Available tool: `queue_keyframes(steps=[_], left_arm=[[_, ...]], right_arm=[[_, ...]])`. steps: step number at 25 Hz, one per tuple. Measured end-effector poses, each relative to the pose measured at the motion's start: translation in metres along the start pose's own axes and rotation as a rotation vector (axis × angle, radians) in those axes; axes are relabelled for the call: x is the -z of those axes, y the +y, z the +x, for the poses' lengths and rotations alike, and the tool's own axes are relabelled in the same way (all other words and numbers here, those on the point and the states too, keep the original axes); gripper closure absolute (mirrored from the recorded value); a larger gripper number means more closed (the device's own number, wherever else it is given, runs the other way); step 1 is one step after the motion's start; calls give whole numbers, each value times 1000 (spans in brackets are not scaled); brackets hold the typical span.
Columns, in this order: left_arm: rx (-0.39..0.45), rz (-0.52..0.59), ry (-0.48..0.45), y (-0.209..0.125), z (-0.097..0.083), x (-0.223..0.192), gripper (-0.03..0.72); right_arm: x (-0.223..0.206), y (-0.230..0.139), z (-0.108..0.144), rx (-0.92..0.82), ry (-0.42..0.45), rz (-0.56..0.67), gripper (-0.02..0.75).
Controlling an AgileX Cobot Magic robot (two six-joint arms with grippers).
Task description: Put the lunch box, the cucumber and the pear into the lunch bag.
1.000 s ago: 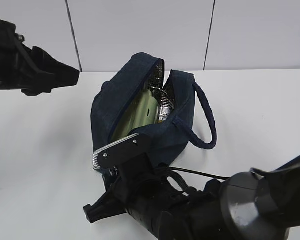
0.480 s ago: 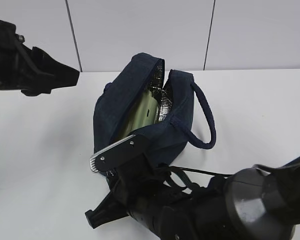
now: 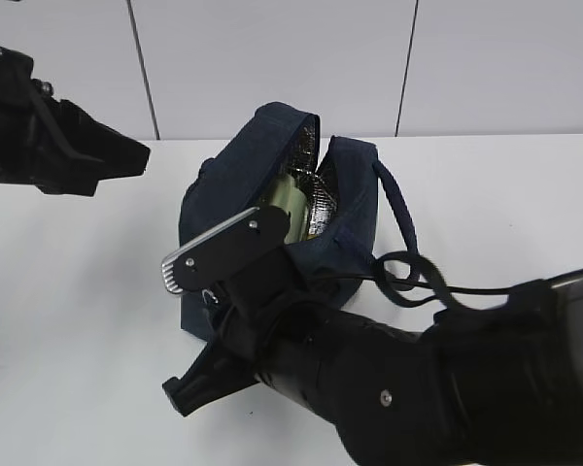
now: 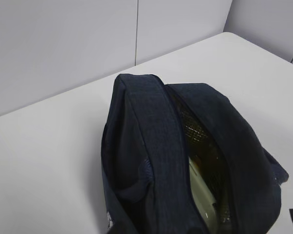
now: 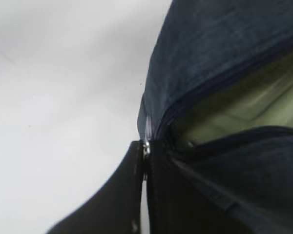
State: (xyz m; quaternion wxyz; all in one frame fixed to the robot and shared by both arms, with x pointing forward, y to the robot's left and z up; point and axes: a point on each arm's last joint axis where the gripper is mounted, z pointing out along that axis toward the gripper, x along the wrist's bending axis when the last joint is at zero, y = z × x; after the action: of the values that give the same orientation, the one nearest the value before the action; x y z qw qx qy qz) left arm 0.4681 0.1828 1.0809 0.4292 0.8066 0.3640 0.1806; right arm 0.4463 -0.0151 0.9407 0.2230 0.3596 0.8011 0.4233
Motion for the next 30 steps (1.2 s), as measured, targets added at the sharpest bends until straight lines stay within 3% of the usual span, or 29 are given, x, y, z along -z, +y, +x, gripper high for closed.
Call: queue_keyframes(steps=[11, 16, 24, 30], left_arm=[[-99, 39, -16, -4, 0, -4, 446], [-128, 77, -128, -13, 3, -21, 444], [-71, -18, -260, -26, 42, -31, 442], [-106, 20, -391, -41, 39, -54, 442]], right_arm=[[30, 29, -8, 86, -19, -76, 732], [38, 43, -10, 99, -35, -104, 732], [43, 50, -12, 97, -52, -105, 732], [43, 50, -13, 89, -55, -101, 732]])
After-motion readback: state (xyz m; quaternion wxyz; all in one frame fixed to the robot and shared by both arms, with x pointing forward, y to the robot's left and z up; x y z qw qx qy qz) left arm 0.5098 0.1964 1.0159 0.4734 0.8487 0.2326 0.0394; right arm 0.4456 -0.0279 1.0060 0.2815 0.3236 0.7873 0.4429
